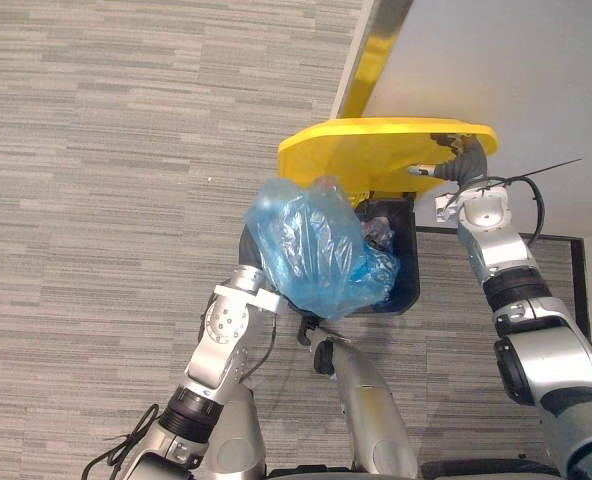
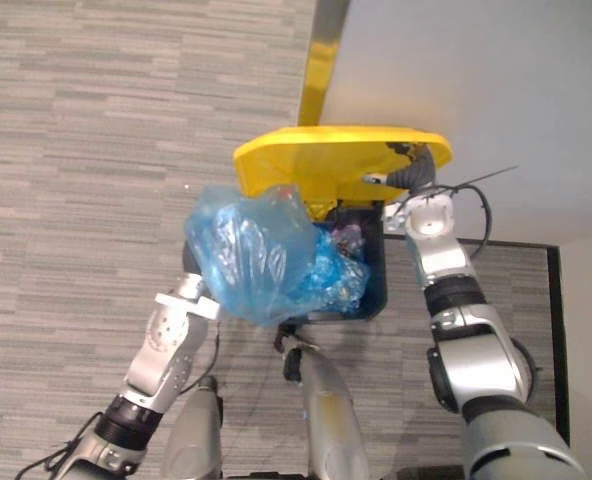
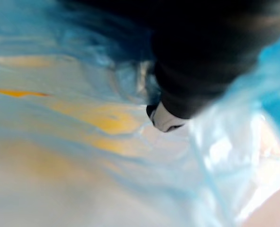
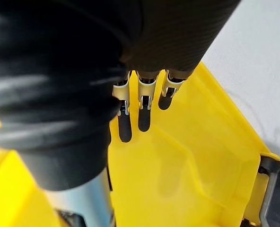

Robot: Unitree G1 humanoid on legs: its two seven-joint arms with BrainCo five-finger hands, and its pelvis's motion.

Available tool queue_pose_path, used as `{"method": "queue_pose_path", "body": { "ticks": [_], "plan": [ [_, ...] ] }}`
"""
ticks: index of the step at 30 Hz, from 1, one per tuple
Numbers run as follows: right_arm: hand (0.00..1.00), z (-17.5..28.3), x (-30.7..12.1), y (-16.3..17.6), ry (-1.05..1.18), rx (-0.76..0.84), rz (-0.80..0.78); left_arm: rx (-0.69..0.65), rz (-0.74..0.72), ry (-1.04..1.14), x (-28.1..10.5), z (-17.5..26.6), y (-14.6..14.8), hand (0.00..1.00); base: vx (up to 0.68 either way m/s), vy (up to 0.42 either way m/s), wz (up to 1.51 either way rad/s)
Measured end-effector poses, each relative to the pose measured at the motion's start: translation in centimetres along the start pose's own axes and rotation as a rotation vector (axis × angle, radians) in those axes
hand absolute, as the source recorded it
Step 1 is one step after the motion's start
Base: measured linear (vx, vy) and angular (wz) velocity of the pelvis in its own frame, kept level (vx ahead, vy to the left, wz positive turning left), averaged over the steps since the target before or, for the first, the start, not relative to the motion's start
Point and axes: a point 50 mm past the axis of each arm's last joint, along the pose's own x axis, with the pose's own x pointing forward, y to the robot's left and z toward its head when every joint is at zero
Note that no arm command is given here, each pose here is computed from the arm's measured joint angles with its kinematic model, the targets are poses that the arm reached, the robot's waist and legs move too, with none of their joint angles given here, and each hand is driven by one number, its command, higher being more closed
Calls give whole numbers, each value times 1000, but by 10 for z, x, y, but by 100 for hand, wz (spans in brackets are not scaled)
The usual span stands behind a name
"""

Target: Gather rubbish on tea table into small bin, then transfer packed bag to large trash can.

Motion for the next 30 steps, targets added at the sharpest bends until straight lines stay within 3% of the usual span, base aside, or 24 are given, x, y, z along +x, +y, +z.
{"method": "queue_pose_path", "body": {
  "ticks": [7,18,23,24,30],
  "plan": [
    [0,16,6,-2,-39,-17,3,37,-45,-38,24,4,-13,100,-2,-4,-3],
    [0,81,11,-3,-271,-32,17,330,-8,286,57,-56,20,100,-1,-21,-6],
    [0,96,9,18,-331,-60,83,443,0,381,69,-69,27,100,39,-20,-13],
    [0,100,6,27,-349,-44,106,469,0,403,70,-71,29,0,37,-18,-9],
    [0,115,-2,52,-413,1,166,535,-21,460,68,-82,26,0,17,1,-13]
  ]
}}
